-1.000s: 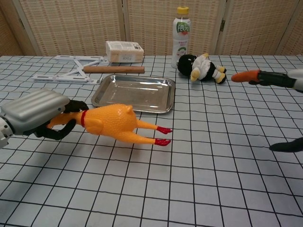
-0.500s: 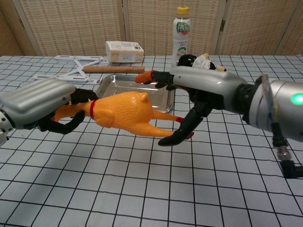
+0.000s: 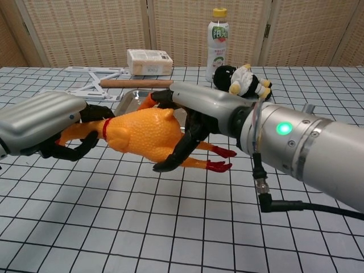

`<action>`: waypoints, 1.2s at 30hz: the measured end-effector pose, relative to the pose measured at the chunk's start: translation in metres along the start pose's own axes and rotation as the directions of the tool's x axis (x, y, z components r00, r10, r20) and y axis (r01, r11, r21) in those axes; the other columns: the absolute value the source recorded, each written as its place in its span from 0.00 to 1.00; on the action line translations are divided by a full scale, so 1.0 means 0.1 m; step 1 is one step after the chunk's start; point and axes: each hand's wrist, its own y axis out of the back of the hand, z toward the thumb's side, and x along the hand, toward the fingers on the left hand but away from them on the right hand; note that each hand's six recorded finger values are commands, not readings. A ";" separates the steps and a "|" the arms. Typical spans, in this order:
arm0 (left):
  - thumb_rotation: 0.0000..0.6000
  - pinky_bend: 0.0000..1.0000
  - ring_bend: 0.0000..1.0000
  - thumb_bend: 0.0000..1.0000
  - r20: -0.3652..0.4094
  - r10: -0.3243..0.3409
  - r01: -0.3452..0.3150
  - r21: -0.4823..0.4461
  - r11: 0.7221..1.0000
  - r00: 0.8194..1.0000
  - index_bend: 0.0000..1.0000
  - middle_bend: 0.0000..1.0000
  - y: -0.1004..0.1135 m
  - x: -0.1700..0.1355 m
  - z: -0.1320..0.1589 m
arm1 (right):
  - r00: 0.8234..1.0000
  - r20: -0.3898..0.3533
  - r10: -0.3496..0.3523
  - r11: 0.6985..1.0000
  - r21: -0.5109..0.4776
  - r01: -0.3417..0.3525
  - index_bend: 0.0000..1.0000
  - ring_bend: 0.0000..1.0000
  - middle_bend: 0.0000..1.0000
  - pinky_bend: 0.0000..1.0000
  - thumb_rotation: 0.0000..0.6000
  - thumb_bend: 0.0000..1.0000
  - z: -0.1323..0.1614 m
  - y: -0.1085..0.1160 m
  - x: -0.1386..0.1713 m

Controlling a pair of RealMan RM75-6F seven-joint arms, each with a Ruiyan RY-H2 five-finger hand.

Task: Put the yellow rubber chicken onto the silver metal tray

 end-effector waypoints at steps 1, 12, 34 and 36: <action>1.00 0.66 0.54 0.78 0.001 -0.001 0.001 0.000 1.000 1.000 0.80 0.72 0.00 0.00 0.01 | 1.000 0.000 -0.005 1.000 0.017 0.005 1.00 0.82 0.75 1.00 1.00 0.39 0.00 0.00 0.01; 1.00 0.66 0.55 0.78 -0.003 -0.010 0.010 0.004 1.000 1.000 0.80 0.72 -0.02 0.00 0.01 | 1.000 -0.011 0.029 0.997 0.077 -0.028 0.36 0.36 0.34 0.67 1.00 0.32 -0.01 0.02 0.11; 1.00 0.66 0.55 0.77 -0.002 -0.008 0.008 -0.008 1.000 1.000 0.80 0.72 0.02 0.05 0.02 | 0.983 -0.079 0.163 0.985 -0.034 -0.166 0.00 0.00 0.00 0.01 1.00 0.07 -0.17 0.12 0.27; 1.00 0.66 0.55 0.77 0.003 -0.008 0.008 -0.010 1.000 1.000 0.80 0.73 0.02 0.04 0.04 | 0.985 -0.069 0.157 0.987 -0.025 -0.159 0.00 0.00 0.00 0.13 1.00 0.07 -0.18 0.10 0.24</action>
